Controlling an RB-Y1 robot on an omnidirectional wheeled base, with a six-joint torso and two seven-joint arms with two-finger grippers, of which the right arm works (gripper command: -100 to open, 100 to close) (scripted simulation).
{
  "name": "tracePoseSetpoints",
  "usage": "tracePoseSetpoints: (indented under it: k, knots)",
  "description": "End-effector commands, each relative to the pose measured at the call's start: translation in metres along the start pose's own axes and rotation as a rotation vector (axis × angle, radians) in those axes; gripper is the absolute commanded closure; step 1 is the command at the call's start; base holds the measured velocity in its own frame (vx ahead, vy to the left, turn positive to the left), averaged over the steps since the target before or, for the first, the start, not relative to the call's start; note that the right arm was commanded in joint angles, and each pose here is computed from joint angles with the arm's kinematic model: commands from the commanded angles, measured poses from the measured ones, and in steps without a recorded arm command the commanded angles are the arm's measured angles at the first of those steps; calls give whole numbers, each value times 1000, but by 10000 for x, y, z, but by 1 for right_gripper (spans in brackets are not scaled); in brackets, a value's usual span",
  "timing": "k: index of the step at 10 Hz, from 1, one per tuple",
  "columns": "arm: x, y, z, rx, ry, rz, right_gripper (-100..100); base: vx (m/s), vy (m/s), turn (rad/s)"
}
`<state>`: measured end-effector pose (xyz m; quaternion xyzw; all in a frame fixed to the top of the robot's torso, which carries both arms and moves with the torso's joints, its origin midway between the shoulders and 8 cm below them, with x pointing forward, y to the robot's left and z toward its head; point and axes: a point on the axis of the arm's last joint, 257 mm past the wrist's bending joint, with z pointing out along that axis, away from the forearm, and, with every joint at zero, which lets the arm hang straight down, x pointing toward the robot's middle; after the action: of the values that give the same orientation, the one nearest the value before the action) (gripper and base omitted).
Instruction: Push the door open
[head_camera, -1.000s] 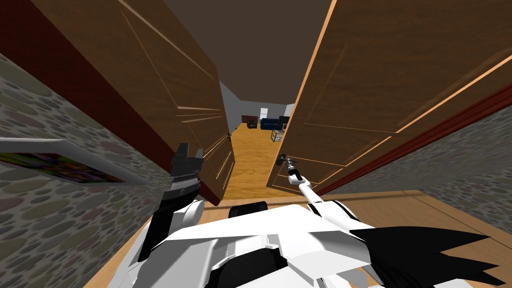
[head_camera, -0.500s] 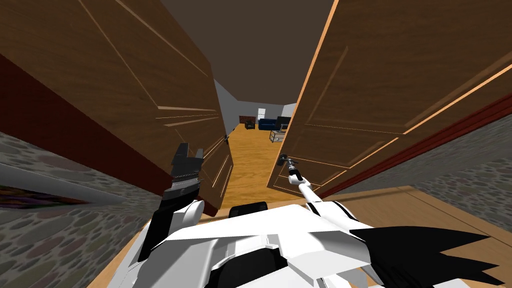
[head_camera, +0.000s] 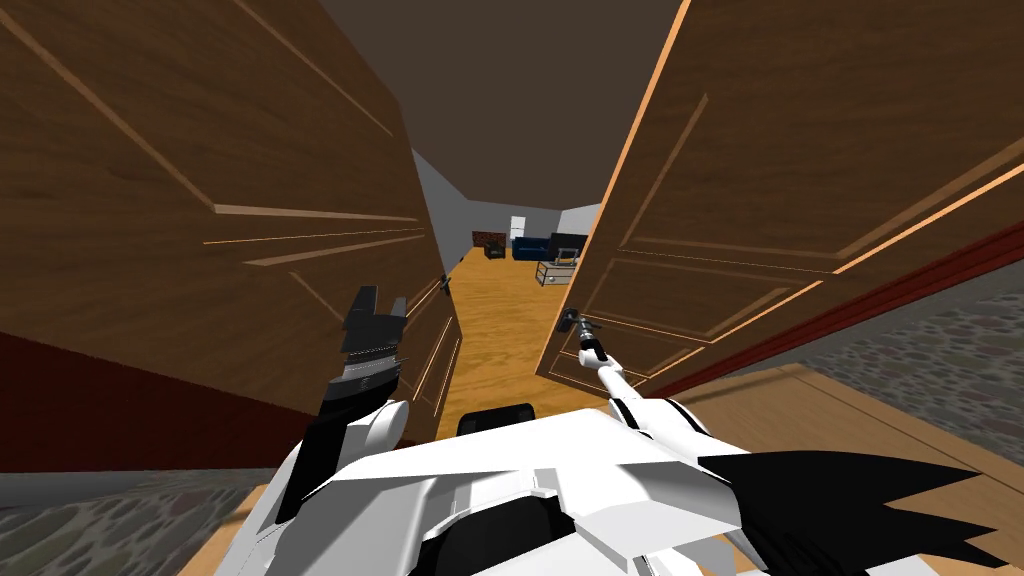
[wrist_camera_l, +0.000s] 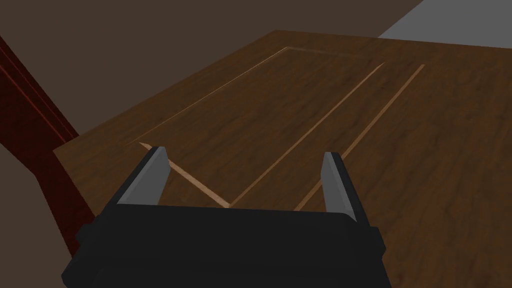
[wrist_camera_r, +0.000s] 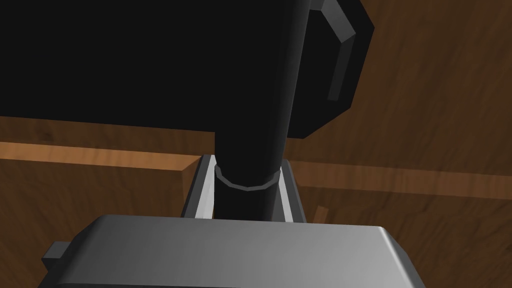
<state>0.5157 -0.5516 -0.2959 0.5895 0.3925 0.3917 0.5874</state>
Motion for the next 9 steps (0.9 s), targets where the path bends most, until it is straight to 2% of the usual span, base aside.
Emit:
tracePoseSetpoints:
  k: [1,5,6,7,9]
  knots:
    - [-131,66,10,-10,-27,-4,100,211,62,-87]
    - [-246,37,6,-4,-64,-1,100,204,62,-85]
    - [-225,3,-14,3,-59,0,100,86,19,-34]
    - [-330,18,-21,0,-79,-1,100,99,-6,-41]
    - [-406,18,-34,0,-94,-2,100,165,-16,-39]
